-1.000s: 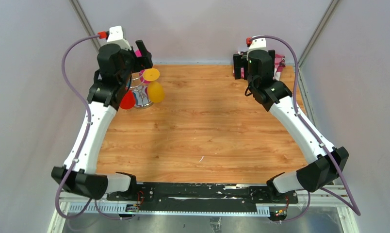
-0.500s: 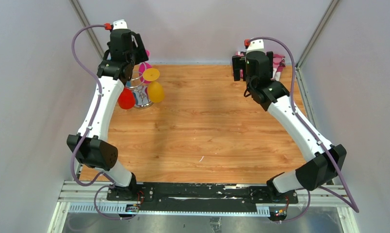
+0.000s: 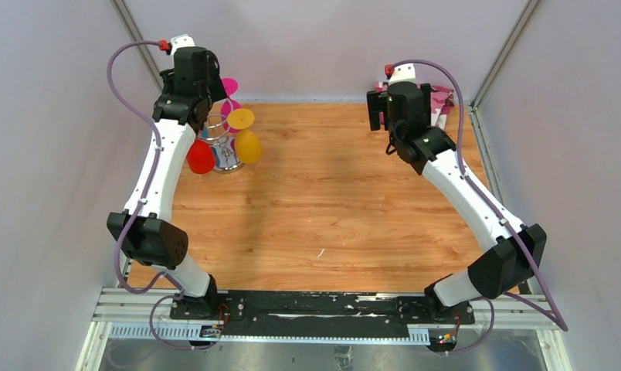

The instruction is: Take the wine glass off the wine glass rack

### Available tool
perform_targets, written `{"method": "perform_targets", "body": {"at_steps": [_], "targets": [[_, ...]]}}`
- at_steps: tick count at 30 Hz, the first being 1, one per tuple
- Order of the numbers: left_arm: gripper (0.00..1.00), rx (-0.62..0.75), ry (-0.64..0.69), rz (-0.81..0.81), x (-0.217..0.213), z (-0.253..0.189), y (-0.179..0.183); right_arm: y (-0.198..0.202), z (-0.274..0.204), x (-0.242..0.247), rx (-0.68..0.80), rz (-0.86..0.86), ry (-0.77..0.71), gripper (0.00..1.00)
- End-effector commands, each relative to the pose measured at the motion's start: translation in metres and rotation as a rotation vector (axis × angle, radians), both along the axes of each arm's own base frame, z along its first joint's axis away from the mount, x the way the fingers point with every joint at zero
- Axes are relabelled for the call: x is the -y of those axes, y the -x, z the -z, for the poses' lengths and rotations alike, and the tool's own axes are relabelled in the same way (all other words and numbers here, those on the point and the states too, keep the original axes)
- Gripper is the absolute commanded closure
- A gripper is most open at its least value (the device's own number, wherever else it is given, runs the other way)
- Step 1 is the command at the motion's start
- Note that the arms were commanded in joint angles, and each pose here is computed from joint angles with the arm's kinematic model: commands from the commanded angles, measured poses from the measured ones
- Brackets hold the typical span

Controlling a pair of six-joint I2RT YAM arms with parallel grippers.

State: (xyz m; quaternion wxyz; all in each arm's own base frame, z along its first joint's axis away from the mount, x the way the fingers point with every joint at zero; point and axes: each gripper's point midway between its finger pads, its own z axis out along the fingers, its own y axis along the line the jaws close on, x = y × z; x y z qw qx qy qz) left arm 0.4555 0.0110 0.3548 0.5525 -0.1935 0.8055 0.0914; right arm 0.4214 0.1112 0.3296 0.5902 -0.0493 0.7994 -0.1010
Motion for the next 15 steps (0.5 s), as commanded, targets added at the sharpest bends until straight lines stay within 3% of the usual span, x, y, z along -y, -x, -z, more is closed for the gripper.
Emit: {"method": "perform_targets", "body": {"at_steps": [1, 6, 10, 15], "targets": [[0.22, -0.049, -0.003, -0.021, -0.009, 0.026, -0.018, 0.0, 0.011, 0.001, -0.018, 0.016, 0.008, 0.0], [0.23, -0.065, 0.048, 0.013, -0.004, 0.049, -0.04, -0.001, 0.012, 0.003, -0.02, 0.024, 0.013, 0.0], [0.35, -0.08, 0.046, 0.017, -0.004, 0.061, -0.051, -0.002, 0.015, 0.004, -0.027, 0.028, 0.017, 0.0], [0.38, -0.096, 0.051, 0.02, -0.004, 0.069, -0.057, -0.004, 0.019, 0.003, -0.037, 0.028, 0.022, 0.0]]}}
